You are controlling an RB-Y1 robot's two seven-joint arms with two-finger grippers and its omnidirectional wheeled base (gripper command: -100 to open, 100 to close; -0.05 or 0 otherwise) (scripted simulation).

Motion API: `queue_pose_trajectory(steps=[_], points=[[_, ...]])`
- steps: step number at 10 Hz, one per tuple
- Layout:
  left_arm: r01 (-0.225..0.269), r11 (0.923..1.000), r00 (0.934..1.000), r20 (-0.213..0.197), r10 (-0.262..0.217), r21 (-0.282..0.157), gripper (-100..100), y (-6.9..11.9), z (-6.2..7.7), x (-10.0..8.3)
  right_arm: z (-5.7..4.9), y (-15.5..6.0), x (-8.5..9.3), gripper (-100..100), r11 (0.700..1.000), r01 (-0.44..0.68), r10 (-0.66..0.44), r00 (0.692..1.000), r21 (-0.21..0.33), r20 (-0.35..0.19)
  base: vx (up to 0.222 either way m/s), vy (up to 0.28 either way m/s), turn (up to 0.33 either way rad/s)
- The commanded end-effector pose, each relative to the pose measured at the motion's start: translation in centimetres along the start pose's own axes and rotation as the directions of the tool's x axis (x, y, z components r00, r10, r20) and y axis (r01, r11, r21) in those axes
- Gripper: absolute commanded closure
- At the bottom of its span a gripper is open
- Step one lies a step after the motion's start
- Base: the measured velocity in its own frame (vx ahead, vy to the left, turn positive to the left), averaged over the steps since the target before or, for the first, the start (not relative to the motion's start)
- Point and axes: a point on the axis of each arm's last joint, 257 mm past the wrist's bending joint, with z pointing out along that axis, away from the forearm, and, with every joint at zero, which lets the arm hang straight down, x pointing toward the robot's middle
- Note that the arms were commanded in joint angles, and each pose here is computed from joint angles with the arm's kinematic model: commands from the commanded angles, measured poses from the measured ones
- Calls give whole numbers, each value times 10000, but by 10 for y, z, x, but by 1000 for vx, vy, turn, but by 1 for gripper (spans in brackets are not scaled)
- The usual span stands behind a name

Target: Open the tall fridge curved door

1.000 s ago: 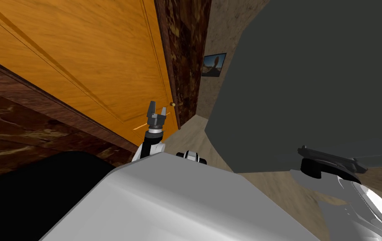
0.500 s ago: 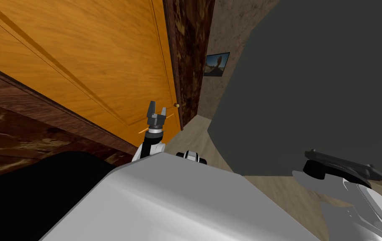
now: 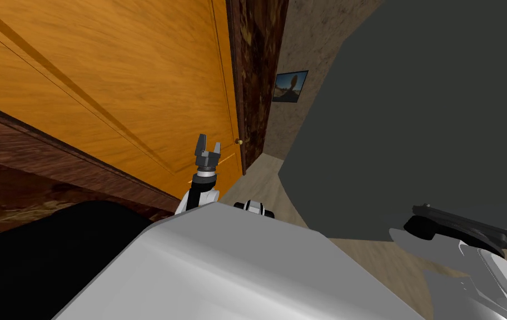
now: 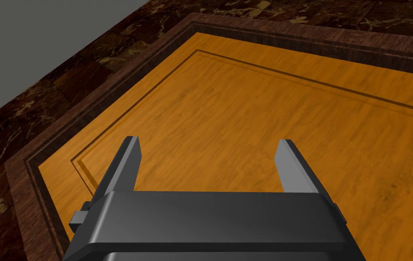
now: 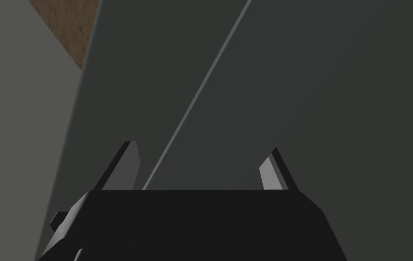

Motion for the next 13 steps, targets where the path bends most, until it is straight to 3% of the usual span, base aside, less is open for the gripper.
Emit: queue_pose_trajectory(steps=[1, 4, 6, 10, 11, 13], points=[[1, 10000, 10000, 0, -1, 1, 0, 0, 0, 0, -2, -13, 9, 100, 9991, 87, -76, 9996, 405, -267, 39, 275, -51], [0, 10000, 10000, 0, 0, 1, 0, 0, 0, 0, -3, -22, 13, 100, 9977, 122, -95, 9991, 661, -408, 51, 234, -42], [0, 10000, 10000, 0, 0, 1, 0, 0, 0, 0, -7, -39, 21, 100, 9929, 202, -121, 9975, 1173, -699, 78, 258, -64], [0, 10000, 10000, -1, 0, 1, 0, 0, 0, 0, -12, -56, 30, 100, 9853, 296, -128, 9949, 1682, -1000, 65, 253, -47], [0, 10000, 10000, -1, 0, 1, 0, 0, 0, 0, -7, -62, 24, -100, 9853, 258, -82, 9945, 1690, -1042, 6, 121, 19], [-3, 10000, 10000, -3, 3, 1, 0, 0, 0, 0, -4, -69, 17, -100, 9837, 267, -73, 9940, 1776, -1090, -49, -21, 56]])
